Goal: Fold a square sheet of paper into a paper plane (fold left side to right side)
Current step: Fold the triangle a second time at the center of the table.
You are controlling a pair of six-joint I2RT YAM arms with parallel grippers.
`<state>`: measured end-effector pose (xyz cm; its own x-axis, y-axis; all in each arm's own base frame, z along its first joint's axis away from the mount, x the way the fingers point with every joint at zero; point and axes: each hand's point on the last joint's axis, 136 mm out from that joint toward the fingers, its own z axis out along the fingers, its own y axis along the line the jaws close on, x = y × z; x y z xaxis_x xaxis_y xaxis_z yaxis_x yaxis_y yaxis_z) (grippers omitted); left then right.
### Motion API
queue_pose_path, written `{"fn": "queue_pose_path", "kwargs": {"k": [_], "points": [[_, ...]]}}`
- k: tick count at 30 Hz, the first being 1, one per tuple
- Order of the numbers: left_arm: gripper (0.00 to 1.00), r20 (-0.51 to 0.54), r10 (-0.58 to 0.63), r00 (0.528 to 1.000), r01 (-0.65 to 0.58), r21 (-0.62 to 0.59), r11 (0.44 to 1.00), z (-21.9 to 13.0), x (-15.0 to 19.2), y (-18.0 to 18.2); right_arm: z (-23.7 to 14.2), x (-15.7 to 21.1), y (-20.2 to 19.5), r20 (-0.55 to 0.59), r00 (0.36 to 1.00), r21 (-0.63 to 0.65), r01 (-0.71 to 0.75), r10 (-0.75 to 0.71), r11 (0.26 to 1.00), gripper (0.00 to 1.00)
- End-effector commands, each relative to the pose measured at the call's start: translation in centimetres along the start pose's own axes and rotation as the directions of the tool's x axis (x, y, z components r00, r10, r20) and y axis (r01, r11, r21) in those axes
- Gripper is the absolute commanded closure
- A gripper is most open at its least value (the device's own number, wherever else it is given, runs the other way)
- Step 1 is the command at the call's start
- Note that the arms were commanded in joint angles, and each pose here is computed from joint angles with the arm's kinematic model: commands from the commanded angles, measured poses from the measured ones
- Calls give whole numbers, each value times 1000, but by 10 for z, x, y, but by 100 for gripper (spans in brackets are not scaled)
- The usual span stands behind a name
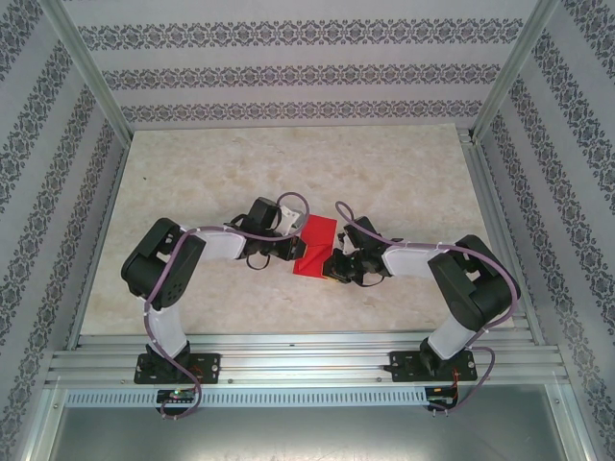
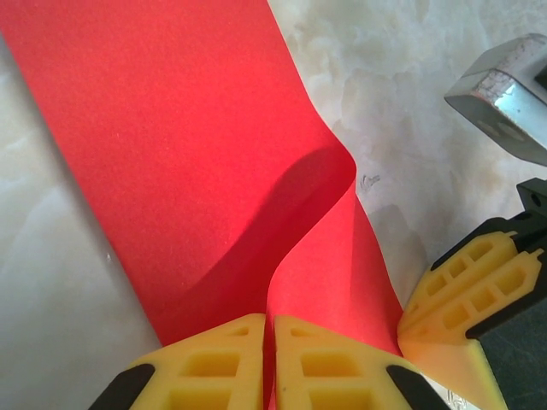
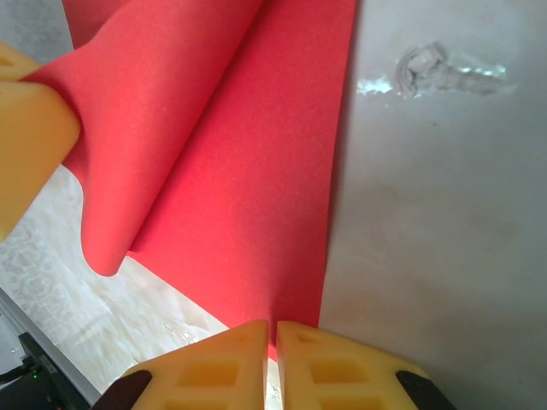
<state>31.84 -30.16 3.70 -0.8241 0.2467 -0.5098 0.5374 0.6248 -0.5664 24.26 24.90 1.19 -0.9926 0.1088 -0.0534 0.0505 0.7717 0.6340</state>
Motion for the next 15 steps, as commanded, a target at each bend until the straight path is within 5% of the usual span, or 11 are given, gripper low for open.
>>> {"fn": "queue_pose_path", "kwargs": {"k": [1, 15], "points": [[88, 4, 30, 1000, -31, 20, 999, 2, -9, 1, 6, 5, -17, -15, 1000, 83, 9, -8, 996, 87], [86, -11, 20, 1000, -20, -24, 1000, 9, -9, 19, 6, 7, -18, -27, 1000, 90, 17, -15, 996, 87]]}}
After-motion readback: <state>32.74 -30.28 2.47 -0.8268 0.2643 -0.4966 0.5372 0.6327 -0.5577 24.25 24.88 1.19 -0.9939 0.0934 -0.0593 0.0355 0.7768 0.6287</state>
